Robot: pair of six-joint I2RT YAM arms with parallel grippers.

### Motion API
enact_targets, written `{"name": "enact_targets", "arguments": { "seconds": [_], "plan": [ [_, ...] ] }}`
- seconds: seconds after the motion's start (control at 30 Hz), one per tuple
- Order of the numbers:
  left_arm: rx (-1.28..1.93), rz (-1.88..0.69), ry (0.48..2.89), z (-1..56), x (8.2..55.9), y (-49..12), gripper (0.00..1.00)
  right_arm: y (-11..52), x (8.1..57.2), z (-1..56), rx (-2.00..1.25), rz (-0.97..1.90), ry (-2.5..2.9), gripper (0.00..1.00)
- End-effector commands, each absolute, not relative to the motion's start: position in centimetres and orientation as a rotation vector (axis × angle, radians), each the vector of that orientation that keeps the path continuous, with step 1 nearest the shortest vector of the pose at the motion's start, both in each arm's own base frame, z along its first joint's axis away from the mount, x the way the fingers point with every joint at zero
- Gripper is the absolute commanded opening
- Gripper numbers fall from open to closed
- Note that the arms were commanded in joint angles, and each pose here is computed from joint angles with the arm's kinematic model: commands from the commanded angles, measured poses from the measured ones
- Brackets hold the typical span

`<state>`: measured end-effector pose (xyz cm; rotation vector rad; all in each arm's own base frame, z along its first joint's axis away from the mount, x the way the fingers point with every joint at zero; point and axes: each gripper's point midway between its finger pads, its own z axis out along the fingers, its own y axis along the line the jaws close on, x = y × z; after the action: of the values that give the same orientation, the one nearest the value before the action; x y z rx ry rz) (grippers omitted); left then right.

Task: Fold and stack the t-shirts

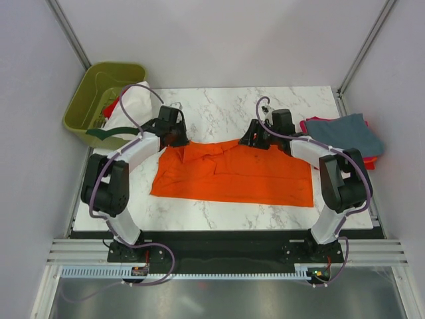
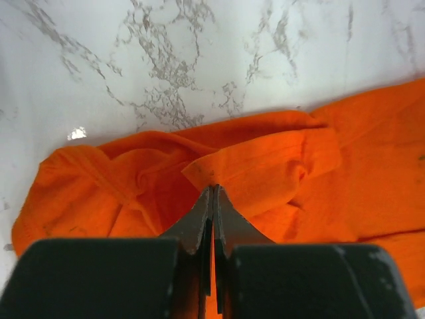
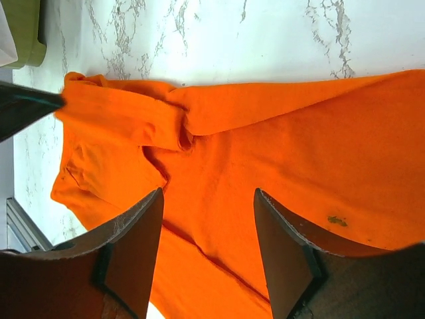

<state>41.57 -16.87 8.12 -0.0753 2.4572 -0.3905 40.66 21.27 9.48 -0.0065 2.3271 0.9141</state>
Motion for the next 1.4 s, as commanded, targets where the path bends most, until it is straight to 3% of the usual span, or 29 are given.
{"name": "enact_targets", "arguments": {
  "seconds": [0.0,0.13,0.4,0.83,1.03,1.2,1.37],
  "plan": [
    [-0.03,-0.366,2.289,12.7,42.2,-16.0,0.02,21.5,41.3,10.7,-0.005,0.914,2.284,0.64],
    [-0.021,-0.367,2.272,13.4,41.6,-15.8,0.02,21.4,42.2,10.6,0.018,0.885,2.286,0.62],
    [0.071,-0.456,2.273,13.1,38.9,-17.6,0.02,23.8,43.7,9.4,-0.01,0.866,2.344,0.42],
    [-0.024,-0.286,2.293,12.0,36.9,-14.2,0.02,17.9,45.0,9.1,0.17,0.558,2.35,0.42],
    [-0.002,-0.358,2.321,10.8,36.8,-15.4,0.02,18.7,45.2,8.6,0.137,0.504,2.393,0.23],
    [-0.048,-0.301,2.331,10.1,36.8,-14.5,0.02,19.0,42.2,7.0,0.092,0.448,2.448,0.0],
    [-0.053,-0.311,2.362,9.3,36.9,-14.9,0.02,20.7,39.1,6.3,0.004,0.442,2.476,0.0]
  ]
}}
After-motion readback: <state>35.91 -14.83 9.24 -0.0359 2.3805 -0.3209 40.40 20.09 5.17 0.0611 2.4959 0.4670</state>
